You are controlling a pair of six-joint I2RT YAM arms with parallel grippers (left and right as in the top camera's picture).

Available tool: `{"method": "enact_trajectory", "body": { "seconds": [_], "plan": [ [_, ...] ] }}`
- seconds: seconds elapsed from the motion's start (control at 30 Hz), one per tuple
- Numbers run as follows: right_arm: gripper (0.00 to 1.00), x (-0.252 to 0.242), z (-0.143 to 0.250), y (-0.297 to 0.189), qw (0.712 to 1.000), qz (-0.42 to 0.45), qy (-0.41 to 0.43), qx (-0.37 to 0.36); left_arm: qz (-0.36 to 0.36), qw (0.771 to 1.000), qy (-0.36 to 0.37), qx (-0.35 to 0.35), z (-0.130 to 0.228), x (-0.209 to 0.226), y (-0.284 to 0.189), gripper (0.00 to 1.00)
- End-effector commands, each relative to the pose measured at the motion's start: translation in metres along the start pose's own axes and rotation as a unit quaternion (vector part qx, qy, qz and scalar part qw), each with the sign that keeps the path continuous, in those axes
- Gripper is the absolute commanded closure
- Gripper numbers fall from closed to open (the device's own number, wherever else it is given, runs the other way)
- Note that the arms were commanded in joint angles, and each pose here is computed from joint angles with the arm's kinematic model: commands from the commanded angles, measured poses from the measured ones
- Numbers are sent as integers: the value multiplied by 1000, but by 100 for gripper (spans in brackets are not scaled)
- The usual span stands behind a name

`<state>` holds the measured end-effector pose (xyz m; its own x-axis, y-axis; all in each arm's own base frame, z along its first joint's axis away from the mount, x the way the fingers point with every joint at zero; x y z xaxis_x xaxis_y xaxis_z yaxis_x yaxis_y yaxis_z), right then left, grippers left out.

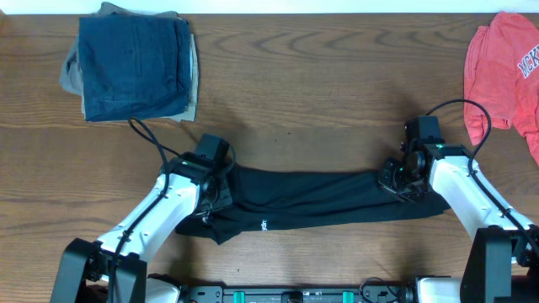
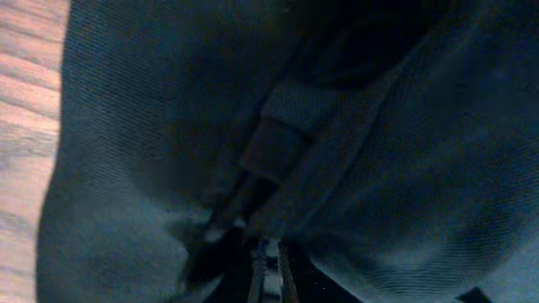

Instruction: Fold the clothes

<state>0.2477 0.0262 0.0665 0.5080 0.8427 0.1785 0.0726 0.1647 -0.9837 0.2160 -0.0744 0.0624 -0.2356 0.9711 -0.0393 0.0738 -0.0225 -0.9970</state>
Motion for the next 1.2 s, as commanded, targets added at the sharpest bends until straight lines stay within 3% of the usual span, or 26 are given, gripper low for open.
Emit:
{"method": "enact_trajectory", "body": {
  "seconds": [0.0, 0.27, 0.4, 0.57, 0.77, 1.17],
  "plan": [
    [84, -1, 3, -1, 1000, 4, -7, 1, -11, 1000, 11, 1, -8, 5, -7, 91],
    [85, 0, 3, -1, 1000, 3, -25, 0, -5, 1000, -1, -6, -18, 5, -45, 94],
    [85, 4, 2, -1, 1000, -12, -26, 2, 35, 999, 0, -22, -17, -2, -61, 94],
    [84, 19, 1, -1, 998, -57, -36, 3, 135, 990, 15, -38, -22, -30, -72, 94],
    [85, 47, 10, -2, 990, -117, -74, 15, 252, 966, 60, 7, -19, -81, -63, 94],
    [87, 67, 30, 2, 986, -117, -114, 28, 305, 937, 161, 52, 21, -169, -24, 94]
  ]
}}
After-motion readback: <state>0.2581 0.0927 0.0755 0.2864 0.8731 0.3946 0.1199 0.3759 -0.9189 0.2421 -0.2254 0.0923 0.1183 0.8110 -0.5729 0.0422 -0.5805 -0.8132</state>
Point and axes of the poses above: each gripper's point midway between its finger pads, its own y axis out along the fingers, its own x axis along the line the jaws close on, z = x × y, the point moved 5 cm from there along -y, back along the fingers, and after that the axes turned 2 degrees about y, right-handed, at the moved point
